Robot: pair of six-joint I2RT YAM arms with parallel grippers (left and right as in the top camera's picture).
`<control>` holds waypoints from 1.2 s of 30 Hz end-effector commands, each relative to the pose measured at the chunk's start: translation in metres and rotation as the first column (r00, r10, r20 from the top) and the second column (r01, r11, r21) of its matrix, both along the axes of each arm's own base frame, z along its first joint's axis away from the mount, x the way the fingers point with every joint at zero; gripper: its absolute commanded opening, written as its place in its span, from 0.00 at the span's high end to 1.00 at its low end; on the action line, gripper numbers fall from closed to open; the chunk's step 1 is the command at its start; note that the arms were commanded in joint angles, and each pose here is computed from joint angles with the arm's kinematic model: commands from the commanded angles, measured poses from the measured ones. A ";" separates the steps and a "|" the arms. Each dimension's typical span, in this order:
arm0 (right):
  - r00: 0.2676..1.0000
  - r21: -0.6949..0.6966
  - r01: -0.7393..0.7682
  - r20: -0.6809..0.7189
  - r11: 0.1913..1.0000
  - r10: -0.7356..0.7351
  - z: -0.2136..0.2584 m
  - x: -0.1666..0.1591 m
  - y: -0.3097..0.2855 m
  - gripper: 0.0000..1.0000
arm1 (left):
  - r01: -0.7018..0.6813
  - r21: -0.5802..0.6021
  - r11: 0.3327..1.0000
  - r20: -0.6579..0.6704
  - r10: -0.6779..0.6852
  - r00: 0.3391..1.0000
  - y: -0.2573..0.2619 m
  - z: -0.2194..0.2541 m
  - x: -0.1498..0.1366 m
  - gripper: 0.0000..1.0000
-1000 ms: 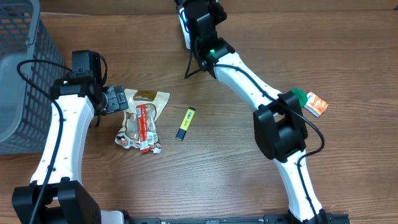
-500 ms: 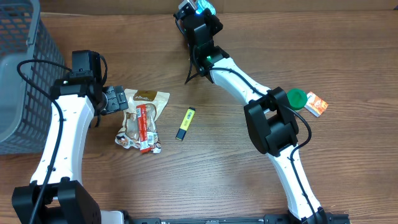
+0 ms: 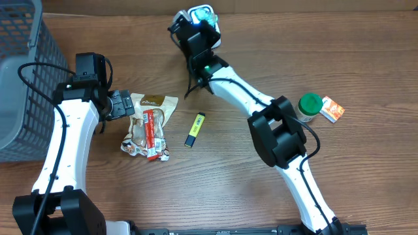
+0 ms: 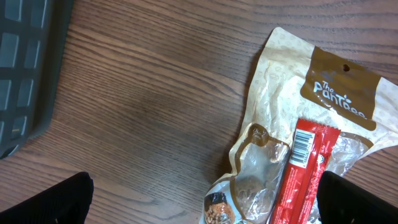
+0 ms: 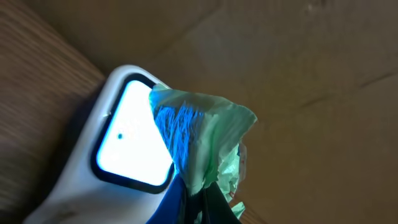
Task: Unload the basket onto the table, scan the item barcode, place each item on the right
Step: 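Carry the mint-green pack to the white scanner and hold it, then lower the pack onto the table right of center and release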
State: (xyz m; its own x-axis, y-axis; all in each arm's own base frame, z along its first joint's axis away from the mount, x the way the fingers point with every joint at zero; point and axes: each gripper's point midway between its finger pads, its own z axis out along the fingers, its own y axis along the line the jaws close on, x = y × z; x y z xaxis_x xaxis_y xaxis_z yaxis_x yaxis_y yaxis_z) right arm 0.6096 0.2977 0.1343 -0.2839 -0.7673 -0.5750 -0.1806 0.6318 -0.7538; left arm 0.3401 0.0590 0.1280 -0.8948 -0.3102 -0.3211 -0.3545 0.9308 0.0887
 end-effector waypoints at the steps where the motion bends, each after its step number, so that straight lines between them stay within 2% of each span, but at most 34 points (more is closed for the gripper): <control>1: 0.999 0.000 -0.036 -0.019 0.999 0.036 -0.008 -0.005 0.015 0.96 | -0.010 0.008 1.000 0.000 0.010 1.000 0.003 0.000 0.001 0.00; 8: 0.986 -0.054 -0.086 -0.150 0.995 0.077 -0.036 -0.017 0.016 0.96 | -0.010 0.008 1.000 0.001 0.010 1.000 0.003 0.000 0.001 0.00; 14: 0.986 -0.055 -0.085 -0.149 0.995 0.076 -0.032 -0.018 0.015 0.96 | -0.010 0.008 1.000 0.001 0.010 1.000 0.003 0.000 0.001 0.00; 20: 0.996 -0.006 -0.060 -0.060 0.998 0.059 0.034 -0.019 0.009 0.96 | -0.010 0.009 1.000 0.000 0.010 1.000 0.003 0.000 0.001 0.00; 24: 1.000 0.145 0.004 0.020 0.989 -0.007 0.102 -0.031 -0.005 0.96 | -0.010 0.008 1.000 0.000 0.010 1.000 0.003 0.000 0.001 0.00; 27: 0.999 0.234 0.043 -0.001 0.971 -0.044 0.133 -0.049 -0.018 0.96 | -0.010 0.008 1.000 0.000 0.010 1.000 0.003 0.000 0.001 0.00; 32: 0.978 0.322 0.179 -0.162 0.930 -0.132 0.140 -0.091 -0.052 0.96 | -0.010 0.008 1.000 0.000 0.010 1.000 0.003 0.000 0.001 0.00; 34: 0.948 0.323 0.231 -0.286 0.918 -0.138 0.122 -0.110 -0.063 0.96 | -0.010 0.008 1.000 0.000 0.010 1.000 0.003 0.000 0.001 0.00; 36: 0.888 0.288 0.257 -0.447 0.922 -0.108 0.094 -0.134 -0.070 0.96 | -0.010 0.008 1.000 0.000 0.010 1.000 0.003 0.000 0.001 0.00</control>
